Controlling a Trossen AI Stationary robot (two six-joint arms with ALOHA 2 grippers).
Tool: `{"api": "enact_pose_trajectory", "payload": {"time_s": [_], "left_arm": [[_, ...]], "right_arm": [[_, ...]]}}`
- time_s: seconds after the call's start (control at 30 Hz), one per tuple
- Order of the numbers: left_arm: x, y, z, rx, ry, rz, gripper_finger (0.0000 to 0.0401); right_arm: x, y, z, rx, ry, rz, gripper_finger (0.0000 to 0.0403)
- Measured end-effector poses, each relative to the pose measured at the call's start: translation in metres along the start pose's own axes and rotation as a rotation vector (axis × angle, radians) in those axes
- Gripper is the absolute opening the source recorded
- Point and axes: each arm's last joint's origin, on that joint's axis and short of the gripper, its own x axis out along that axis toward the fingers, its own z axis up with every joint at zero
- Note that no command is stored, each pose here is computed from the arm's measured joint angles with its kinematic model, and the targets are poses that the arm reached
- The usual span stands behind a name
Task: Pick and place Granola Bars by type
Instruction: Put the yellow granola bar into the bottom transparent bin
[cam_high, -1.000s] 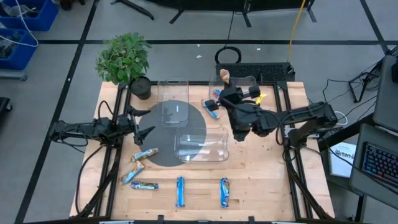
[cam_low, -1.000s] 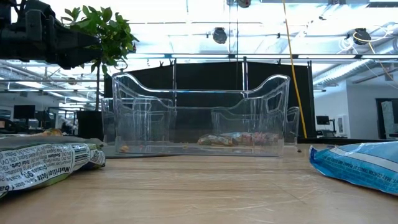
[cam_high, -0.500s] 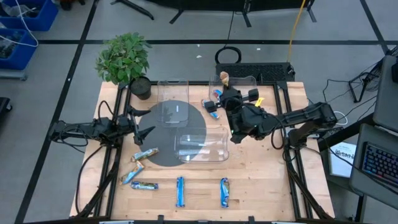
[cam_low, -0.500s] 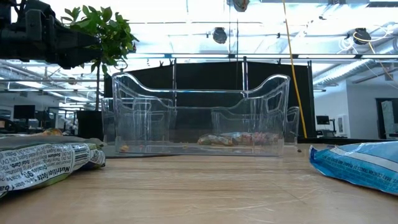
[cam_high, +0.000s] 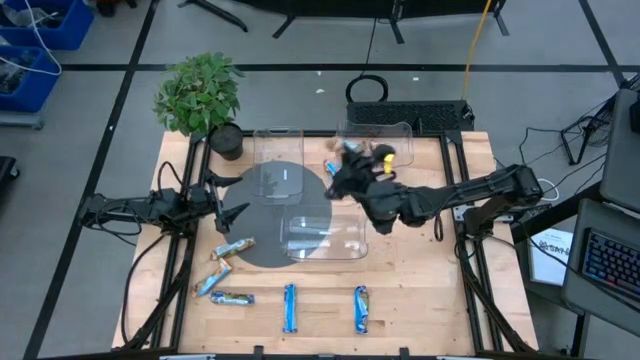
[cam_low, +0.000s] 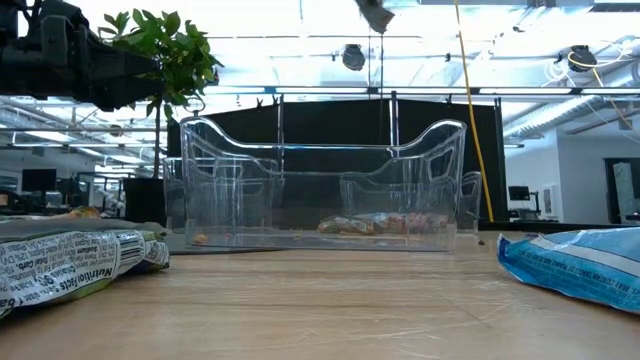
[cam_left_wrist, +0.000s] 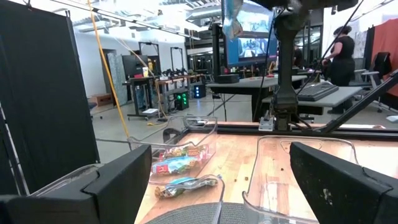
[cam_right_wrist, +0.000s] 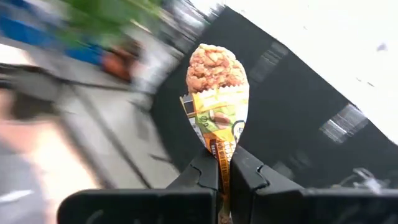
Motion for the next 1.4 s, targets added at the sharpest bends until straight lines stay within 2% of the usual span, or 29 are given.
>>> {"api": "enact_pose_trajectory", "payload": {"time_s": [0.07, 0.17, 0.23, 0.37, 0.53, 0.67, 0.83, 1.1, 1.27, 1.4], "left_arm": [[0.000, 0.000, 0.000, 0.000, 0.001, 0.000, 0.0379], [0.000, 0.000, 0.000, 0.000, 0.001, 0.000, 0.0379], [0.000, 0.000, 0.000, 0.000, 0.001, 0.000, 0.0379], [0.000, 0.000, 0.000, 0.000, 0.001, 0.000, 0.0379], [0.000, 0.000, 0.000, 0.000, 0.001, 0.001, 0.0379], [0.000, 0.000, 0.000, 0.000, 0.001, 0.000, 0.0379], [0.000, 0.000, 0.000, 0.000, 0.000, 0.000, 0.0379], [0.000, 0.000, 0.000, 0.000, 0.001, 0.000, 0.0379], [0.000, 0.000, 0.000, 0.000, 0.000, 0.001, 0.0379], [0.000, 0.000, 0.000, 0.000, 0.000, 0.000, 0.0379]], "right_arm": [[0.004, 0.004, -0.003, 0.026, -0.060, 0.149, 0.0001], [0.014, 0.008, -0.009, 0.172, -0.109, 0.421, 0.0001], [0.019, 0.009, -0.015, 0.253, -0.057, 0.478, 0.0001], [0.029, 0.008, -0.030, 0.452, 0.117, 0.449, 0.0001], [0.033, 0.006, -0.047, 0.799, 0.347, 0.445, 0.0001], [0.030, 0.013, -0.055, 0.940, 0.491, 0.472, 0.0000], [0.018, 0.019, -0.060, 1.067, 0.600, 0.432, 0.0000], [0.001, 0.040, -0.073, 1.174, 0.790, 0.351, 0.0000], [-0.013, 0.065, -0.080, 1.223, 0.931, 0.357, 0.0000], [-0.020, 0.080, -0.086, 1.204, 1.038, 0.364, 0.0000]]}}
